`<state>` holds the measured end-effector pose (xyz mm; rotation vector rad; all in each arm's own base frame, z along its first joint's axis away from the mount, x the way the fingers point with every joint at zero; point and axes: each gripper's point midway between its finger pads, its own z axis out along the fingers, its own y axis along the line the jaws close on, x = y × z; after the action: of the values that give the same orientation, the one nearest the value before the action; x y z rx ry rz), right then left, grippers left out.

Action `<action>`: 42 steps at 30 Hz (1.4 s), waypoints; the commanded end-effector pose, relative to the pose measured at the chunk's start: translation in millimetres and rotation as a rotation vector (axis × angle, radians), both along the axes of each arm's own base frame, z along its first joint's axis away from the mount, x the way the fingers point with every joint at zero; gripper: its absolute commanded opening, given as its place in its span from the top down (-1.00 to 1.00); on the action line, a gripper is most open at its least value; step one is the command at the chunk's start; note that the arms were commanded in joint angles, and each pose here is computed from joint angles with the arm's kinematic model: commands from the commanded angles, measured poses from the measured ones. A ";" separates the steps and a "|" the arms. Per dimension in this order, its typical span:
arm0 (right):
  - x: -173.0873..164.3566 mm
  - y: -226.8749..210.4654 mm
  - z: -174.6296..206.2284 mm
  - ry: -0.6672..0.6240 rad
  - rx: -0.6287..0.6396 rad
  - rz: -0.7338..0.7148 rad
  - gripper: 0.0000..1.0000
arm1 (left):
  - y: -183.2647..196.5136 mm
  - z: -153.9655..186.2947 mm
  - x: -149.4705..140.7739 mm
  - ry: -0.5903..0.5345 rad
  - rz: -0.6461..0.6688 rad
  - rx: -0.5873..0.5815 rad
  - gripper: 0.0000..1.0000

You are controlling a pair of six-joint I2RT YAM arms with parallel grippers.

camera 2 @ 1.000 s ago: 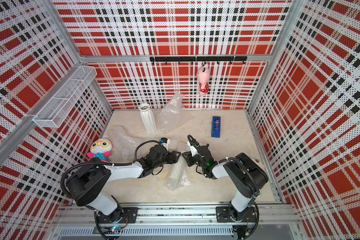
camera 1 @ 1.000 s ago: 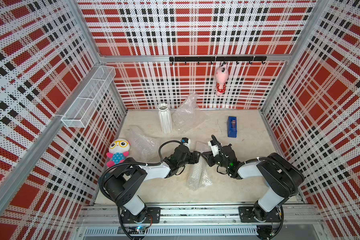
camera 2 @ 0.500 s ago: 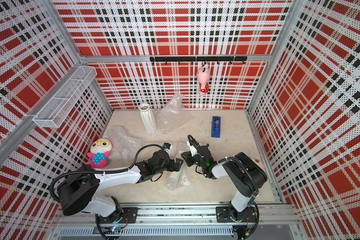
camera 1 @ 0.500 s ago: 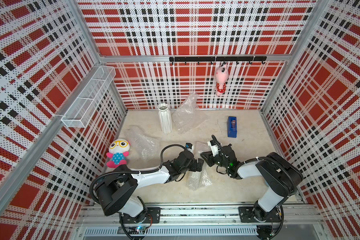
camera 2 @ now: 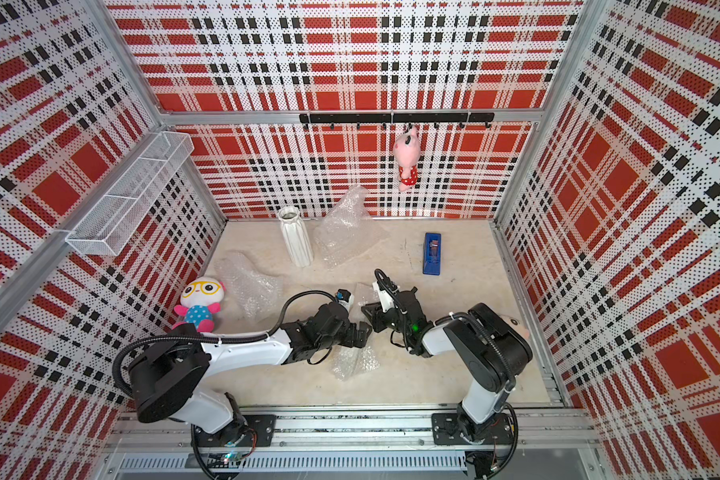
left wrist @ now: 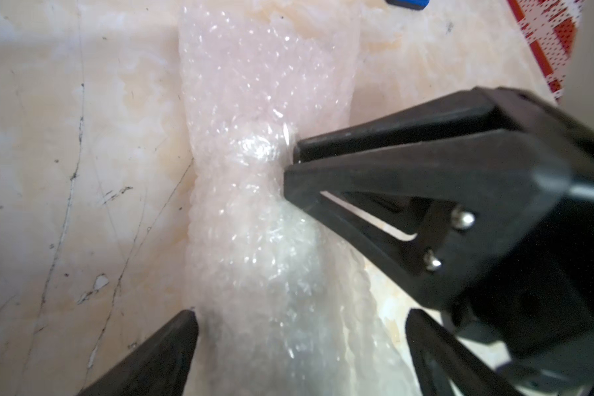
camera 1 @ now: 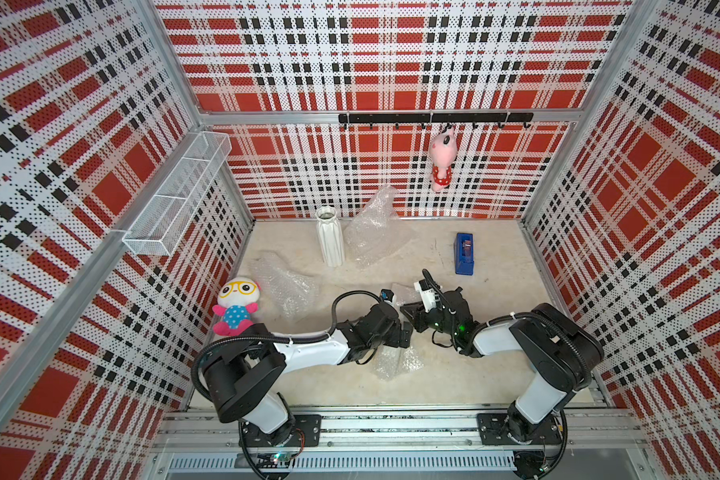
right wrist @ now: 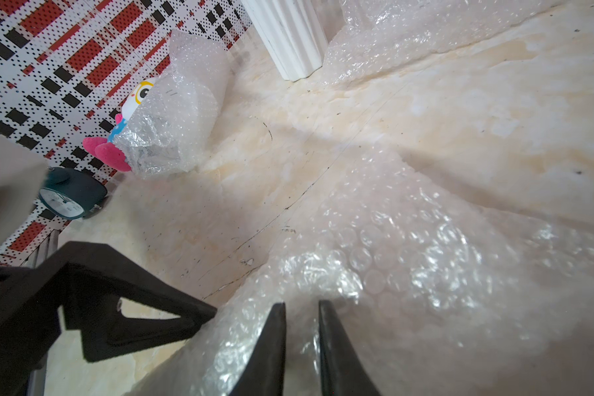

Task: Wrap vases in bubble wrap
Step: Stick the tape on the bubble wrap.

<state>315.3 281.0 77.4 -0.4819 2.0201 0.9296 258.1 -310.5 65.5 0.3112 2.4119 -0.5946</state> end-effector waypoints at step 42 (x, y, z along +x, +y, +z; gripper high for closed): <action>-3.8 -47.6 -0.3 0.066 -0.119 -0.181 0.54 | 31.2 -21.3 2.1 0.013 0.066 0.048 -0.09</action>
<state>314.5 241.9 94.4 -0.3541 2.0905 0.7692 264.9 -295.6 62.2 0.2544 2.3839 -0.5748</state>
